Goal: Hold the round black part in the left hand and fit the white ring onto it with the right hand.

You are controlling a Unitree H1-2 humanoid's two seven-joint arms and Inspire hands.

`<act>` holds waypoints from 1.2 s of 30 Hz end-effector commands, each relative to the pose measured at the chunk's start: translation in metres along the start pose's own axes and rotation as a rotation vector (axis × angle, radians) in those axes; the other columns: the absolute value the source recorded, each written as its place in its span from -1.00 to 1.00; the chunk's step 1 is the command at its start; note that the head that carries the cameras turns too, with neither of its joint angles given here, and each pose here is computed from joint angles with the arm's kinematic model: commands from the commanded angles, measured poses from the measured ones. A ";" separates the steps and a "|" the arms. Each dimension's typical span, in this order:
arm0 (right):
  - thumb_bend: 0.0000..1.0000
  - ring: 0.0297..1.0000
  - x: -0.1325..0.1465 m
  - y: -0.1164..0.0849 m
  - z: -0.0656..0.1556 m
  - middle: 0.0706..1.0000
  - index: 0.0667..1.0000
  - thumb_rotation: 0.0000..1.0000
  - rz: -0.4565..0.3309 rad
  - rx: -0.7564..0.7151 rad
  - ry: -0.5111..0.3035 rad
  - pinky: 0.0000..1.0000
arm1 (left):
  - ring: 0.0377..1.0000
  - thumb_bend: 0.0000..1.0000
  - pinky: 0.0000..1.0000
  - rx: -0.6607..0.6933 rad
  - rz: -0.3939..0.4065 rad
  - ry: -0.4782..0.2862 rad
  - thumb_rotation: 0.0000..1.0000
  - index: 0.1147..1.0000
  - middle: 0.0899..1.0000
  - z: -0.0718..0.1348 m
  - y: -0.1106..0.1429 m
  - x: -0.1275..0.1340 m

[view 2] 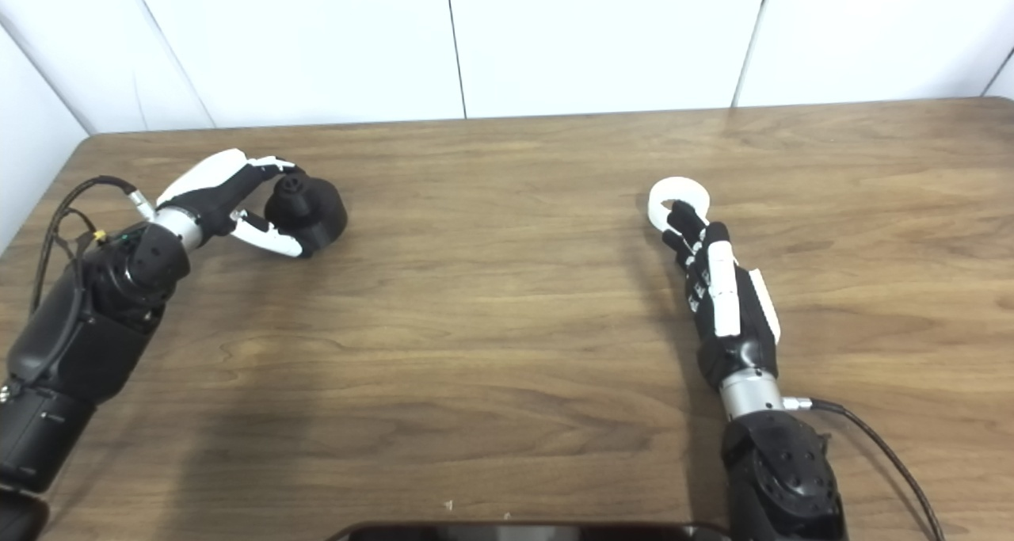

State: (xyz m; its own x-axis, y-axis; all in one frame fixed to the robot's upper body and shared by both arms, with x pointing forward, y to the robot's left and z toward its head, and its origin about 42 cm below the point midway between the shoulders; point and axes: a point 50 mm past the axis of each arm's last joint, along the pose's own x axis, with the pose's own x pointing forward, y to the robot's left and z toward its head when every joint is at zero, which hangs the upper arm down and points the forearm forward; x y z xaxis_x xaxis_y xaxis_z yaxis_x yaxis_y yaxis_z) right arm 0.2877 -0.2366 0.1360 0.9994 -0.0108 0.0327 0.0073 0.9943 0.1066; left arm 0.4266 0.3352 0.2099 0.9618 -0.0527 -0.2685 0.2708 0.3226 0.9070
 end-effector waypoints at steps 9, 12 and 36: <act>0.11 0.83 0.005 -0.001 0.018 0.81 0.75 1.00 0.028 -0.001 -0.093 1.00 | 1.00 0.69 0.94 0.063 0.118 0.021 -0.71 0.49 0.91 0.004 0.030 0.005; 0.11 0.82 0.005 -0.001 0.019 0.80 0.75 1.00 0.029 0.002 -0.093 1.00 | 1.00 0.69 0.92 0.054 0.123 0.012 -0.73 0.44 0.89 0.004 0.029 0.004; 0.11 0.84 0.005 -0.007 0.020 0.82 0.75 1.00 0.046 -0.009 -0.084 1.00 | 1.00 0.64 0.91 0.013 0.124 -0.026 -0.73 0.23 0.90 0.007 0.017 -0.004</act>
State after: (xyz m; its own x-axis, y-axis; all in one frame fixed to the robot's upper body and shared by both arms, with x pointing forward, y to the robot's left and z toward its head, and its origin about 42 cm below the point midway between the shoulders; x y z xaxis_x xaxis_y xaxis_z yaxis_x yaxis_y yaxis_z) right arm 0.2870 -0.2462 0.1369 0.9993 0.0144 0.0353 -0.0179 0.9949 0.0994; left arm 0.4217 0.3347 0.2034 0.9723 -0.0287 -0.2320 0.2281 0.3343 0.9145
